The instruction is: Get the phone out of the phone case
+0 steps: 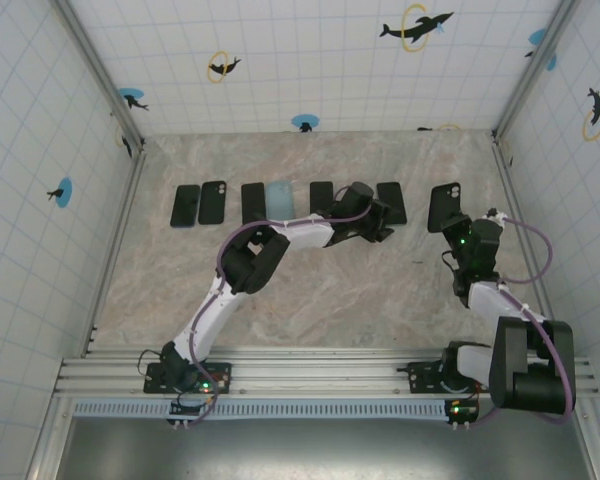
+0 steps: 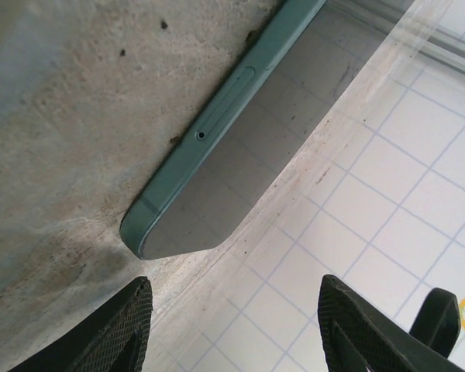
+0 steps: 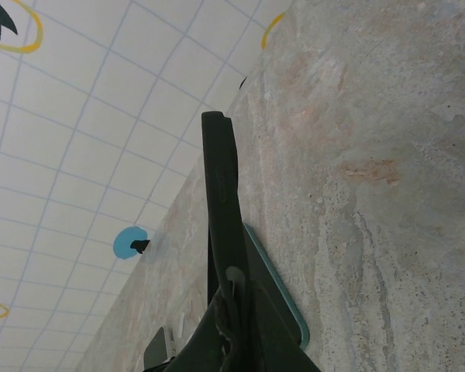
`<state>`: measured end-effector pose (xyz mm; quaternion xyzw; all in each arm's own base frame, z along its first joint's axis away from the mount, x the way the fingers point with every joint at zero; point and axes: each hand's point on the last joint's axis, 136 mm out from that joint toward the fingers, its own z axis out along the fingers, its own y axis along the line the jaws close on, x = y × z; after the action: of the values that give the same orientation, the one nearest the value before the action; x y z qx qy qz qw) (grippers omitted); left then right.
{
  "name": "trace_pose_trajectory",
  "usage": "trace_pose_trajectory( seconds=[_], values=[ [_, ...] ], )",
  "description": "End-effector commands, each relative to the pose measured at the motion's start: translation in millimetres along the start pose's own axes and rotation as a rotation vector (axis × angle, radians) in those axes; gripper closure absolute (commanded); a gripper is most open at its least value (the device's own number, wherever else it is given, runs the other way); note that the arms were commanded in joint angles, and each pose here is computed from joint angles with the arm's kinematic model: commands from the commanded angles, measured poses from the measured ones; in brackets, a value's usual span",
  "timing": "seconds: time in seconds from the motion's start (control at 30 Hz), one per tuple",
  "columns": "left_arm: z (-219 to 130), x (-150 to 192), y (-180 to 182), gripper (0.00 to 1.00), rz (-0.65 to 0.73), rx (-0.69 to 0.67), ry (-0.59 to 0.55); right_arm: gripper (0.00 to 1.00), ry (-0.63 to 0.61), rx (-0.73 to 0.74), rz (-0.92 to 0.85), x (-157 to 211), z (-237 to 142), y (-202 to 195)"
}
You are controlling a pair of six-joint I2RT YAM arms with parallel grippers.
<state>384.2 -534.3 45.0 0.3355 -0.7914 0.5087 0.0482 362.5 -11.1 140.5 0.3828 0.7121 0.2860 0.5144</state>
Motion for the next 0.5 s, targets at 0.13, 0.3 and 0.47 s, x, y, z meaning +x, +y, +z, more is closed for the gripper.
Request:
trace_pose_trajectory(
  seconds=[0.13, 0.3, 0.47],
  values=[
    [-23, 7, -48, 0.41, 0.099, 0.049, -0.013, 1.0, 0.027, -0.046, -0.03, 0, 11, 8],
    [-40, 8, -62, 0.4, 0.184, 0.049, -0.03, 0.99, 0.08, -0.088, -0.057, 9, 24, 11],
    [-86, 16, -107, 0.39, 0.348, 0.097, -0.091, 0.98, 0.162, -0.129, -0.068, 20, 43, 12]
  ],
)
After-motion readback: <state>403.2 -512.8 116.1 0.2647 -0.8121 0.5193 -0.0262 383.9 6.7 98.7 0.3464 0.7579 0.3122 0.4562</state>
